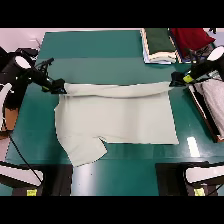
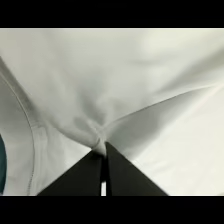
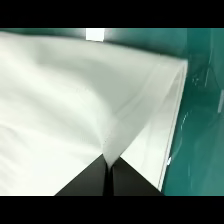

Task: Fold the shirts.

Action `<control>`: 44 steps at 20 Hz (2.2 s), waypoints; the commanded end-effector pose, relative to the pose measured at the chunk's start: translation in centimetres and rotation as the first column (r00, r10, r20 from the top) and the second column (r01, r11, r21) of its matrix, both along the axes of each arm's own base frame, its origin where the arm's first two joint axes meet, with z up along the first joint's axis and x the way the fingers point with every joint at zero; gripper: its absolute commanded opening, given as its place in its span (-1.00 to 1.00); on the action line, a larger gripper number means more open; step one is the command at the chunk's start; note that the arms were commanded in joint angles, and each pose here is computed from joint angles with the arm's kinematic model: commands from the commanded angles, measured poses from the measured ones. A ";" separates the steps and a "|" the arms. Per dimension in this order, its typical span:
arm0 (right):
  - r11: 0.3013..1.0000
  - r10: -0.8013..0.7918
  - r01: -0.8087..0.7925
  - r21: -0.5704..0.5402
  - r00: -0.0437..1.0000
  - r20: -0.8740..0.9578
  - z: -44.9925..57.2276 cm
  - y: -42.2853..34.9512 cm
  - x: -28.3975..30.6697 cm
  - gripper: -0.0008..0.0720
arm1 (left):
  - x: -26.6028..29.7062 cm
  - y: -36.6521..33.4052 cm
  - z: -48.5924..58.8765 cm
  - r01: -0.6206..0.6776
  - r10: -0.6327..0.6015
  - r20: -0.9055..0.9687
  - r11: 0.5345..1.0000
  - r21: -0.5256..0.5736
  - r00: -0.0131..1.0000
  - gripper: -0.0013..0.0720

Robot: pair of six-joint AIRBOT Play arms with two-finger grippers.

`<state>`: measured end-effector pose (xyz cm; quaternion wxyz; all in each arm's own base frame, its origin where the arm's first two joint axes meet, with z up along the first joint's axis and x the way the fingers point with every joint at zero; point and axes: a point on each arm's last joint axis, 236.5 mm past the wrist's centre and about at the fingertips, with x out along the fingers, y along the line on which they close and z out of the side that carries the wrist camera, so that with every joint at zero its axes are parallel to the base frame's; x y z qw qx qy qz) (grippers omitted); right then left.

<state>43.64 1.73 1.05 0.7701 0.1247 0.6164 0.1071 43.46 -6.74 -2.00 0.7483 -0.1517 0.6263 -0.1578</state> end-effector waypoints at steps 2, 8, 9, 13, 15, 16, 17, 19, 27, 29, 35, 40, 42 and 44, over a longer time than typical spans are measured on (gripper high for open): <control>1.000 -0.031 0.031 -0.002 1.000 -0.002 -2.0 0.2 -1.6 -0.43 | -2.1 0.2 -2.0 -0.020 0.021 -0.087 1.000 0.015 0.996 0.46; 0.999 -0.035 0.035 -0.004 0.996 0.081 4.9 -0.8 -4.4 0.10 | -7.3 2.8 1.8 -0.012 0.019 -0.048 0.988 0.157 0.999 0.19; 1.000 -0.027 0.028 -0.007 0.995 0.101 6.2 -0.6 -5.0 0.10 | -9.5 2.9 1.4 -0.020 0.029 -0.054 0.986 0.168 0.998 0.20; 1.000 0.003 0.003 -0.026 0.977 0.213 10.3 0.7 -5.8 0.10 | -18.6 2.3 -1.8 -0.044 0.067 -0.132 0.985 0.166 0.989 0.72; 0.999 0.021 -0.014 -0.031 0.968 0.250 11.3 1.5 -5.9 0.10 | -22.2 1.9 -3.2 -0.056 0.086 -0.189 0.986 0.157 0.978 0.72; 0.999 0.032 -0.024 -0.033 0.964 0.262 11.6 2.0 -5.8 0.10 | -23.5 1.7 -3.9 -0.063 0.096 -0.213 0.986 0.156 0.972 0.72; 0.999 0.044 -0.036 -0.033 0.964 0.263 11.6 2.5 -5.9 0.10 | -24.6 1.6 -4.5 -0.069 0.105 -0.236 0.985 0.156 0.966 0.72; 0.998 0.061 -0.054 -0.034 0.963 0.264 11.6 3.1 -5.9 0.09 | -26.4 1.2 -5.7 -0.067 0.105 -0.285 0.988 0.141 0.953 0.72; 0.997 0.072 -0.065 -0.033 0.960 0.269 11.7 3.7 -5.9 0.09 | -26.0 -3.9 -6.5 -0.185 0.154 -0.286 0.979 -0.085 0.946 0.57; 0.997 0.073 -0.067 -0.032 0.961 0.267 11.7 3.7 -6.0 0.09 | -25.3 -4.7 -6.0 -0.184 0.145 -0.264 0.974 -0.129 0.954 0.32; 0.998 0.059 -0.056 -0.024 0.988 0.146 10.4 1.9 -8.6 0.09 | -24.5 -4.9 -3.9 -0.100 0.069 -0.202 0.984 -0.149 0.977 -0.91; 0.991 -0.131 0.130 -0.013 0.988 -0.082 2.7 -3.0 -16.2 0.10 | -23.2 -4.9 0.1 -0.055 0.047 -0.051 0.987 -0.153 0.998 -0.91; 0.972 -0.233 0.236 -0.012 0.947 -0.221 -2.1 -4.6 -21.1 0.53 | -23.4 -5.0 0.2 -0.046 0.039 -0.049 0.987 -0.153 0.998 -0.90; 0.940 -0.311 0.341 0.026 0.883 -0.351 -6.1 -4.6 -25.5 0.62 | -23.2 -4.9 0.2 -0.051 0.045 -0.041 0.987 -0.152 0.998 -0.90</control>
